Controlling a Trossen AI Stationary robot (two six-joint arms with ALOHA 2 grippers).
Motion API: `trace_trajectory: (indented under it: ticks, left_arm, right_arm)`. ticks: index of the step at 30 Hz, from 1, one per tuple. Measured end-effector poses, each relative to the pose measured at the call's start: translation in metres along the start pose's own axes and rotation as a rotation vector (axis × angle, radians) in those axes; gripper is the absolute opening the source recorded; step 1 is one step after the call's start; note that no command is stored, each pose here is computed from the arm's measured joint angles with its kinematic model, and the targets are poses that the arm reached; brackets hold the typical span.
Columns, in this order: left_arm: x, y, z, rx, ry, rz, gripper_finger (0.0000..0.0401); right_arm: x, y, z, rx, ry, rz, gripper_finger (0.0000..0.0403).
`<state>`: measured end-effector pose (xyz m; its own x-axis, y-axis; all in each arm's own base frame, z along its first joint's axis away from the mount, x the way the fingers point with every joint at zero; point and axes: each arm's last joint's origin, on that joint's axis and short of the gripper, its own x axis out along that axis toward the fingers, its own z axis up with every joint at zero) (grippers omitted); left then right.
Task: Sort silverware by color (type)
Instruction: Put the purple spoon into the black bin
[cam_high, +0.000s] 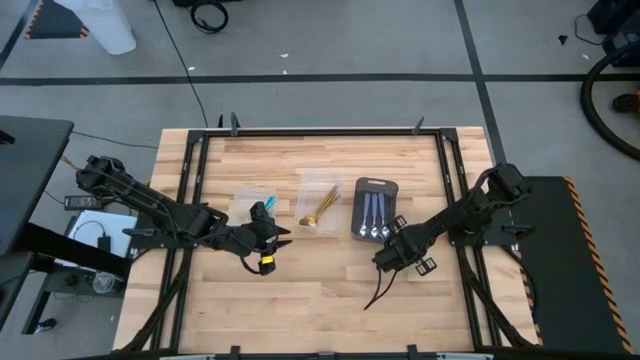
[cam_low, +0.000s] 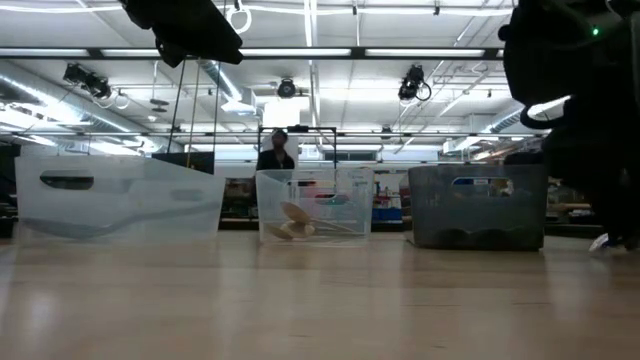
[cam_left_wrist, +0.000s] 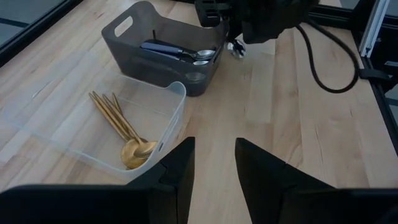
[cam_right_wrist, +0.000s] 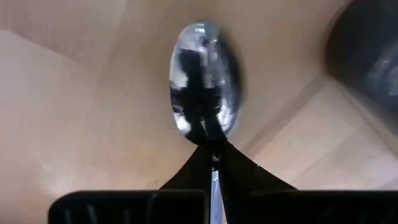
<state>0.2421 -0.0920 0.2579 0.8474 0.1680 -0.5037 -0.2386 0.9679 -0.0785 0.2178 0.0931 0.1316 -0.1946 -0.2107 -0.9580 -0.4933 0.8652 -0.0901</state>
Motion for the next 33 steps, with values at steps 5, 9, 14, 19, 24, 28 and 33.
trace_trajectory:
  ticks: [5,9,14,19,24,28,33]
  left_arm:
    - [0.0,0.0,0.0,0.0,0.0,0.0,0.0123]
    - [0.0,0.0,0.0,0.0,0.0,0.0,0.0123]
    - [0.0,0.0,0.0,0.0,0.0,0.0,0.0123]
    - [0.0,0.0,0.0,0.0,0.0,0.0,0.0123]
    - [0.0,0.0,0.0,-0.001,0.0,-0.001,0.0123]
    - [0.0,0.0,0.0,-0.001,0.0,-0.001,0.0123]
    - [0.0,0.0,0.0,-0.001,0.0,-0.001,0.0123]
  right_arm:
    - [-0.011,0.002,0.004,-0.013,-0.007,-0.018,0.0015]
    - [-0.022,0.003,0.005,-0.009,0.019,-0.033,0.001]
    - [-0.036,0.001,0.006,-0.002,0.03,-0.04,0.0009]
    - [-0.05,-0.001,0.006,-0.005,0.055,-0.075,0.0009]
    - [-0.065,-0.004,0.004,-0.004,0.084,-0.119,0.0009]
    - [-0.076,-0.006,0.003,-0.006,0.104,-0.158,0.0009]
    - [-0.089,-0.009,0.002,-0.011,0.114,-0.213,0.0009]
